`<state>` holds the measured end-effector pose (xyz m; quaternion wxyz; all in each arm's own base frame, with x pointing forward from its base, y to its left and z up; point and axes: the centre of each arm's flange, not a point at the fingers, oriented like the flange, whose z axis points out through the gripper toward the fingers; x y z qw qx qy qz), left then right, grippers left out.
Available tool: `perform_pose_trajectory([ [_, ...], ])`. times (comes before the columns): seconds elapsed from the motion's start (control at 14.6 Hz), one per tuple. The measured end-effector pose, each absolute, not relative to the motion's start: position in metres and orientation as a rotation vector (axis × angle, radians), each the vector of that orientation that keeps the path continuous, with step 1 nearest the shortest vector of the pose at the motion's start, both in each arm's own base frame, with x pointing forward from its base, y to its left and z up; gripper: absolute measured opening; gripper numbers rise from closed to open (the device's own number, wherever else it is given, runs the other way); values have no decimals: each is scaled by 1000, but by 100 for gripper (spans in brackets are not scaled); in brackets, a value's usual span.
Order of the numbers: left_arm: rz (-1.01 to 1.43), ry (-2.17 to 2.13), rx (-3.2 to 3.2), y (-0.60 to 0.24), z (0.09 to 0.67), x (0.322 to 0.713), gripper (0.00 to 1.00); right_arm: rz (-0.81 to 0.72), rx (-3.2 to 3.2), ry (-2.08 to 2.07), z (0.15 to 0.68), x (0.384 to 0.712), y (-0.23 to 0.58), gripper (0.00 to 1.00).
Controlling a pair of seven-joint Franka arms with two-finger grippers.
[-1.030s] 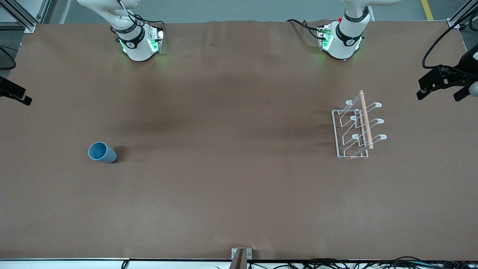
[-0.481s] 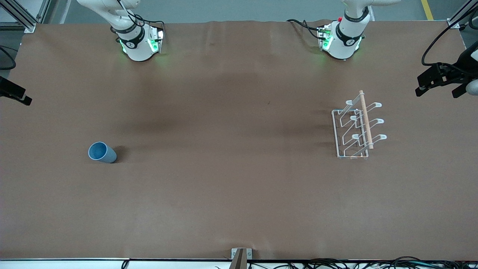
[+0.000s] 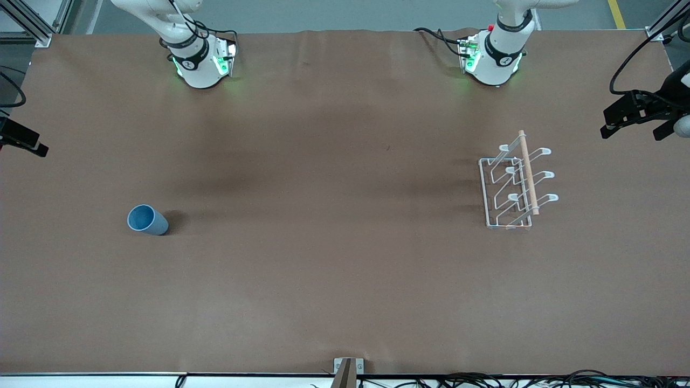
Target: Hang cup on cup holder
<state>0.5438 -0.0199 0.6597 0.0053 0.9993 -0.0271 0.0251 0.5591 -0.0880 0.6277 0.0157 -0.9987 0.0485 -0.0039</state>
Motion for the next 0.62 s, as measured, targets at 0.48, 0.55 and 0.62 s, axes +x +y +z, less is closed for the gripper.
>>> perform_pose_trajectory([
  [0.48,73,-84,3129,-20,658,544,100,86,-3116,44,514,621,-86,100],
  [0.55,73,-84,3129,-20,658,544,100,74,-3120,14,490,627,-89,100],
  [0.62,72,-84,3129,-20,658,544,100,58,-3124,0,466,631,-91,100],
])
